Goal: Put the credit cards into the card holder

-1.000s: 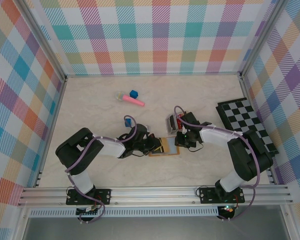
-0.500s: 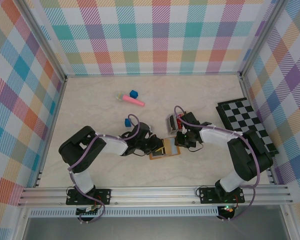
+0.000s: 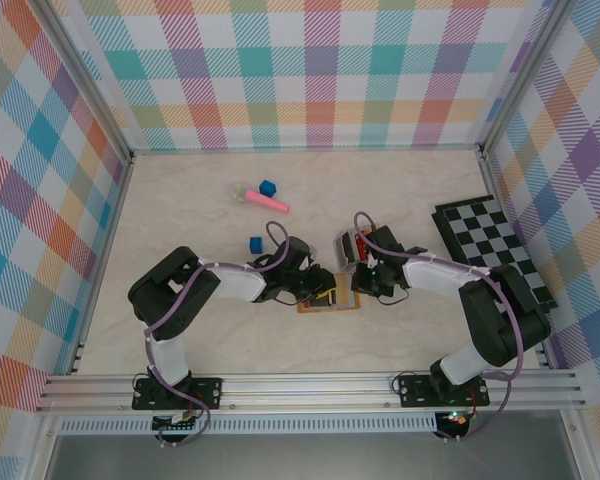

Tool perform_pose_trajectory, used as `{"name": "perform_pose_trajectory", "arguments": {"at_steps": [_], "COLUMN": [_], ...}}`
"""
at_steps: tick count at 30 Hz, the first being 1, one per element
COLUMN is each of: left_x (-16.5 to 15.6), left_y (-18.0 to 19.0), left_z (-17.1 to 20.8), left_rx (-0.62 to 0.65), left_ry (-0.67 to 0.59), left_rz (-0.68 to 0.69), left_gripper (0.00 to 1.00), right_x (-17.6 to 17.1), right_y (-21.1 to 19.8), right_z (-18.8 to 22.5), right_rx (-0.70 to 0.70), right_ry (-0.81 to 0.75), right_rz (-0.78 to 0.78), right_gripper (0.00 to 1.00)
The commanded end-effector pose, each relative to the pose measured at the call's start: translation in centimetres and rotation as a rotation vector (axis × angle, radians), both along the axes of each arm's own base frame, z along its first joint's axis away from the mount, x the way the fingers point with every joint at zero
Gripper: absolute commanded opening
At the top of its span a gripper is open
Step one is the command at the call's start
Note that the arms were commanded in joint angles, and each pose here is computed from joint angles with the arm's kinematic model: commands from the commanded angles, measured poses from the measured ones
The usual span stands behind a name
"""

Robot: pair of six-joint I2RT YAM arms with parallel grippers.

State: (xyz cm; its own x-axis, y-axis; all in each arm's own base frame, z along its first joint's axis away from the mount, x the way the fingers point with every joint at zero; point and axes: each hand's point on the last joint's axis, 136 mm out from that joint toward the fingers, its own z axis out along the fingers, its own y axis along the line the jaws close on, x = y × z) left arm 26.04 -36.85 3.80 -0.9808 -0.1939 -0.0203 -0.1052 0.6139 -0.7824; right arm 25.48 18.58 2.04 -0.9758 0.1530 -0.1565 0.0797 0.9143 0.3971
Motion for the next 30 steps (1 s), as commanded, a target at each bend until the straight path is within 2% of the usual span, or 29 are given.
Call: {"name": "perform_pose_trajectory", "arguments": {"at_steps": [1,4,9,13,15,18,22,26,29,30], "left_x": [-2.4,-2.9,-2.7,-2.6,-2.6,-2.6,-2.5,-1.8,-1.7,-1.7], "left_y": [-0.3,0.2,2.1,1.8,1.4,0.4,0.5,2.3,3.1,3.3], "left_z": [-2.0,-2.0,-1.5,-1.3,-1.1,-0.6,0.3,2.2,3.4,3.5], "left_rx": [0.118,0.193,0.294,0.288,0.273,0.230,0.244,0.314,0.346,0.352], "left_ry": [0.026,0.010,-0.024,-0.028,-0.033,-0.039,-0.065,-0.134,-0.166,-0.172], "left_rz": [-0.100,-0.132,-0.110,-0.121,-0.137,-0.167,-0.182,-0.148,-0.142,-0.144], "left_gripper": [0.27,0.35,0.41,0.41,0.46,0.47,0.51,0.62,0.66,0.73], "right_x": [-1.9,-1.8,-1.6,-1.4,-1.3,-1.2,-1.2,-1.3,-1.3,-1.3], "right_y": [1.3,0.9,0.0,0.3,0.3,0.2,-0.1,-0.2,-0.3,-0.3], "right_z": [0.3,0.4,0.4,0.9,1.4,1.9,2.4,2.7,2.8,2.8], "right_rx": [0.090,0.064,0.008,0.021,0.019,0.012,-0.007,-0.017,-0.024,-0.025], "right_ry": [0.080,0.080,0.072,0.060,0.046,0.033,0.027,0.021,0.019,0.019], "right_rz": [-0.007,-0.019,-0.033,-0.014,-0.007,0.008,0.022,0.037,0.040,0.042], "right_gripper": [0.16,0.16,0.21,0.25,0.27,0.28,0.23,0.16,0.12,0.12]}}
